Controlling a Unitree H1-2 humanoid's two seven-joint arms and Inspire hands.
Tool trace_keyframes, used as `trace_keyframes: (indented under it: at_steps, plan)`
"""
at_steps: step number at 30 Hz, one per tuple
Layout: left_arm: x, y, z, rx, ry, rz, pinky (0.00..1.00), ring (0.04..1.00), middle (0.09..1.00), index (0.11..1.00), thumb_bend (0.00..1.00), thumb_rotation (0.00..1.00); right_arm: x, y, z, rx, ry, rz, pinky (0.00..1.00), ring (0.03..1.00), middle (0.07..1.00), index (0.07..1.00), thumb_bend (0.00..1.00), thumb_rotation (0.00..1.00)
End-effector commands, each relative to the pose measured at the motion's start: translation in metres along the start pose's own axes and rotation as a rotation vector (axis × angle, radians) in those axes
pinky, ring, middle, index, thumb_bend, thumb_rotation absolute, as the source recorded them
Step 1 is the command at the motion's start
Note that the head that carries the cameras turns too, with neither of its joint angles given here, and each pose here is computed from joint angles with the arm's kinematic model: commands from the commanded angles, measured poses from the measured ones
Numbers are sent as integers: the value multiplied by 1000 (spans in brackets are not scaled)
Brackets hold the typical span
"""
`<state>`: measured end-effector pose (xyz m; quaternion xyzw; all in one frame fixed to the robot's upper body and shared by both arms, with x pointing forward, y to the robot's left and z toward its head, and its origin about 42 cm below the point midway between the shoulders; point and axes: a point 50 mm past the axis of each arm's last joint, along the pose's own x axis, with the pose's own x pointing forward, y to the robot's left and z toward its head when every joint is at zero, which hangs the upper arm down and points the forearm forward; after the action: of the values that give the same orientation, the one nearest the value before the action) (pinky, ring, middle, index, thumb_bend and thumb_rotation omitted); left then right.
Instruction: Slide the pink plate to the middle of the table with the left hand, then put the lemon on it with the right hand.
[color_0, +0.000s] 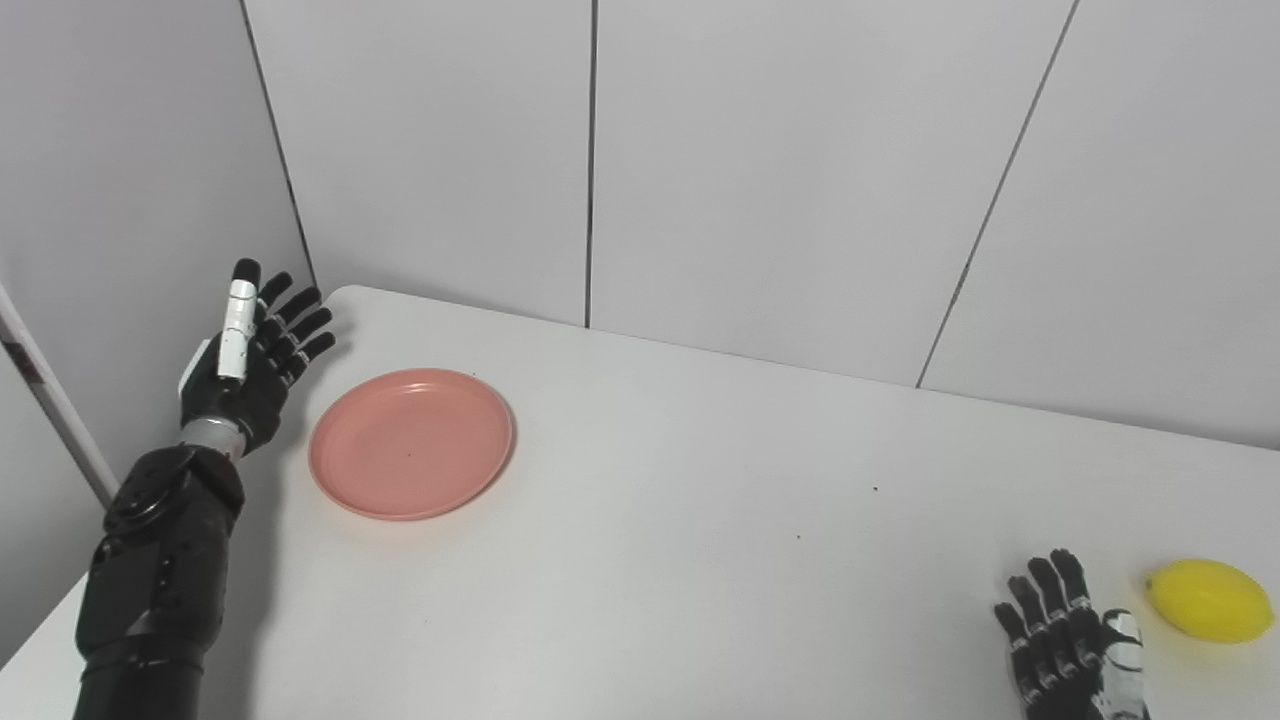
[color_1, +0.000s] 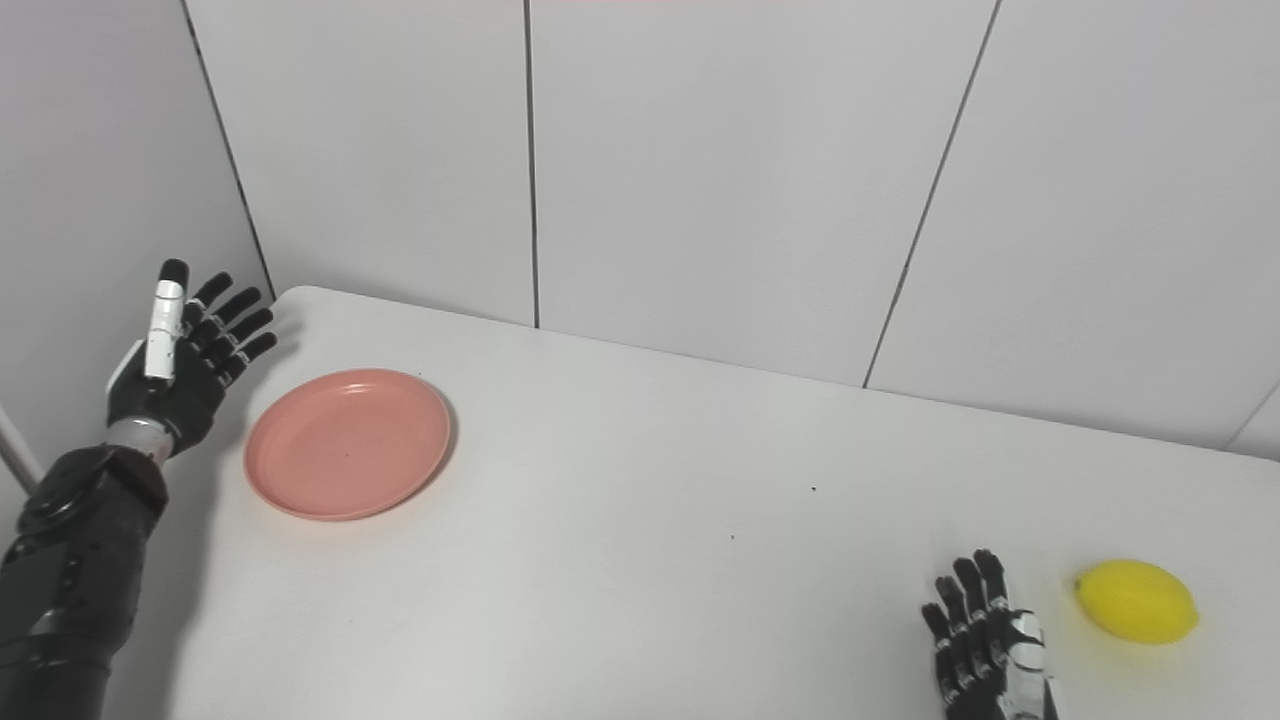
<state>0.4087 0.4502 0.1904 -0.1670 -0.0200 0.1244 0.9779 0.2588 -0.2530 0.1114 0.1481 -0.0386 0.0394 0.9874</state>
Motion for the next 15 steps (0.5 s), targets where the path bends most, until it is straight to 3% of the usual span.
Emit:
trace_keyframes:
  at_steps: [1,5,15]
  plan:
    - [12,-7,22,27,-93,-38,888,872,880,894,851,800,-12,-2,-14,14,47,-21,1000,1000,1000,1000,637,1000]
    - [13,1,13,76,-86,-7,883,852,842,869,846,806,-12,-2,-13,18,49,-17,1000,1000,1000,1000,634,1000]
    - [13,19,-1,111,-67,-18,909,892,877,899,882,774,-12,-5,-13,17,57,-18,1000,1000,1000,1000,645,994]
